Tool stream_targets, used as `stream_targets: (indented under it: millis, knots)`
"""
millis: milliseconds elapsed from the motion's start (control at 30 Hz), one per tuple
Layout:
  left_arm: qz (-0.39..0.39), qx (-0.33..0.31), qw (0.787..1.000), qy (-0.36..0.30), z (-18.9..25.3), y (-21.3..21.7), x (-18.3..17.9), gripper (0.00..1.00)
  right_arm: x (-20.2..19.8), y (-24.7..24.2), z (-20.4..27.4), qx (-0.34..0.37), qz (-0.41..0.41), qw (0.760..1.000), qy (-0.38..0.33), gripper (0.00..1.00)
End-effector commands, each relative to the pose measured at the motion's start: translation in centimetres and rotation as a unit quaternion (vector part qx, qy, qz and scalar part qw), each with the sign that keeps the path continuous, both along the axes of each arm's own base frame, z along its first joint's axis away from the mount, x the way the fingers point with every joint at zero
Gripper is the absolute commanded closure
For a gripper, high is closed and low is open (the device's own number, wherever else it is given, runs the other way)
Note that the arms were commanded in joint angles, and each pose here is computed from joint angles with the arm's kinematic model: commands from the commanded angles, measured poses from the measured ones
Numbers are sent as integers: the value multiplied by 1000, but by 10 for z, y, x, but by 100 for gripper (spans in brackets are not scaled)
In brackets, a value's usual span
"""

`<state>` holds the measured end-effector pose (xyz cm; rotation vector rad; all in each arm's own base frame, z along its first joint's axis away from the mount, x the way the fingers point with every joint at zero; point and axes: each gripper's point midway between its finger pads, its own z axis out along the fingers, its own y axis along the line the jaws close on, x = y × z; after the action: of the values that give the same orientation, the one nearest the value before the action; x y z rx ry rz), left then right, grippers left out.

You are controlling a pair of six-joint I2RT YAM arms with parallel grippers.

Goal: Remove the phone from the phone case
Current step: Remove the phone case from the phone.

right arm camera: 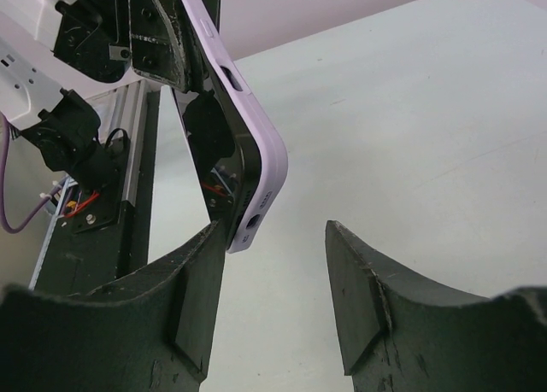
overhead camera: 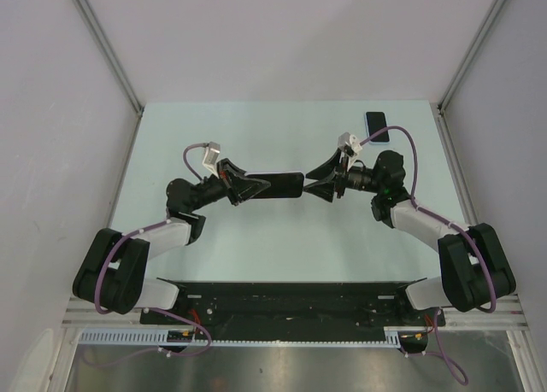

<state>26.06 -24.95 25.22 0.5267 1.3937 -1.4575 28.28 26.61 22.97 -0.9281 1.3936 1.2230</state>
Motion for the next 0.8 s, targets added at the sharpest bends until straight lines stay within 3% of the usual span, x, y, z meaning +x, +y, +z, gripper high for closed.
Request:
stream_targets:
  millis: [0,767]
  knots:
    - [0,-55,988,-141,58,9,-18,100,6,-2,7,5,-7,999,-31,45]
    - [2,-58,988,-141,57,10,-17,100,2,2,1,2,4,1000,-24,45]
